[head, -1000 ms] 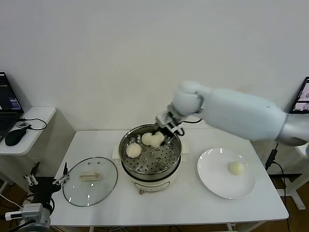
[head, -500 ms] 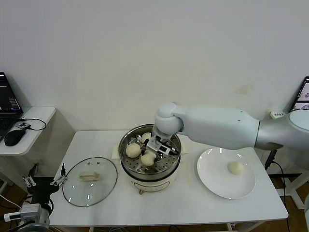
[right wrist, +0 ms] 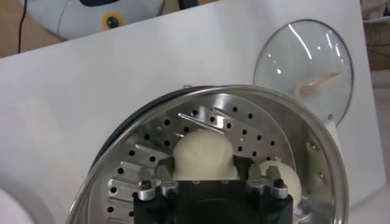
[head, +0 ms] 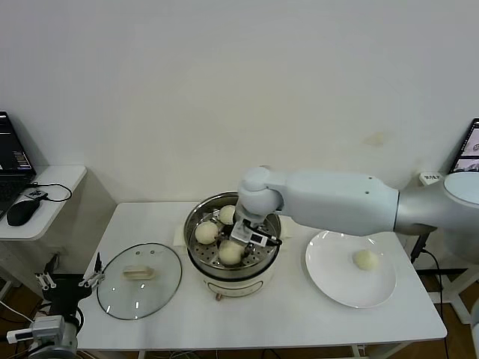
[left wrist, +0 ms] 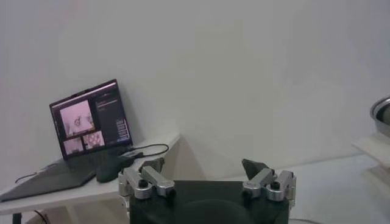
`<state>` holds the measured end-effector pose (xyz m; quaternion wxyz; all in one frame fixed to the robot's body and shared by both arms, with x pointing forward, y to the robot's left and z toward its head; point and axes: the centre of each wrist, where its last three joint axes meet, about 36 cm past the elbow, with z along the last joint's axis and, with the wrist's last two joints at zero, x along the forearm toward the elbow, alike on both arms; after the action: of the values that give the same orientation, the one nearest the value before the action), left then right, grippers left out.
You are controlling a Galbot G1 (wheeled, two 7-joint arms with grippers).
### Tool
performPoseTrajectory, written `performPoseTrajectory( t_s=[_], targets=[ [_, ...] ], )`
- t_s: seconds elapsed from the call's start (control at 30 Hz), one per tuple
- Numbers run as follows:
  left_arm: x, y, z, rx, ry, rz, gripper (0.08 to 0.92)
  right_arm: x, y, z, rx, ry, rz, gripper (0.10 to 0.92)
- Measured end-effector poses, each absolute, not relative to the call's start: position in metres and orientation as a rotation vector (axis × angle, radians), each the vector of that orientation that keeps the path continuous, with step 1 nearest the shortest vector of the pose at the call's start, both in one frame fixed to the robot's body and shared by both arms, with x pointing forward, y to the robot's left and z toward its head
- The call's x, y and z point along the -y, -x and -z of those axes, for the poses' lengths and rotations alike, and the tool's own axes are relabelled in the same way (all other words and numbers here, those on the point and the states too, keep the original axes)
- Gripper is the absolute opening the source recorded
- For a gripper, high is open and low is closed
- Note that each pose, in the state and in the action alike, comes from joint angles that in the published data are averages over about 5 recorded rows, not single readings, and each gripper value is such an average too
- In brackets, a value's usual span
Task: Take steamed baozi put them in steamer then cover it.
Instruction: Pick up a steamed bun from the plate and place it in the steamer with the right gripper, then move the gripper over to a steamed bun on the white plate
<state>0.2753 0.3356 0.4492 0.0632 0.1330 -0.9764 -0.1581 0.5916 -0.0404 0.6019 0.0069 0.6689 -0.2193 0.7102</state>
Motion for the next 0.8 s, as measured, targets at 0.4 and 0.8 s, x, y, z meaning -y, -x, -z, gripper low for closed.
performPoseTrajectory(
  t_s=[0.4, 0.8],
  targets=[
    [-0.337, -0.279, -0.455, 2.961, -0.378, 0.508, 0.823, 0.099, -0.607, -0.655, 1.017, -1.902, -2.116, 0.823],
    [-0.333, -0.284, -0.458, 2.975, -0.320, 0.539, 0.823, 0.241, -0.598, -0.662, 1.391, -1.502, -1.774, 0.823]
  ],
)
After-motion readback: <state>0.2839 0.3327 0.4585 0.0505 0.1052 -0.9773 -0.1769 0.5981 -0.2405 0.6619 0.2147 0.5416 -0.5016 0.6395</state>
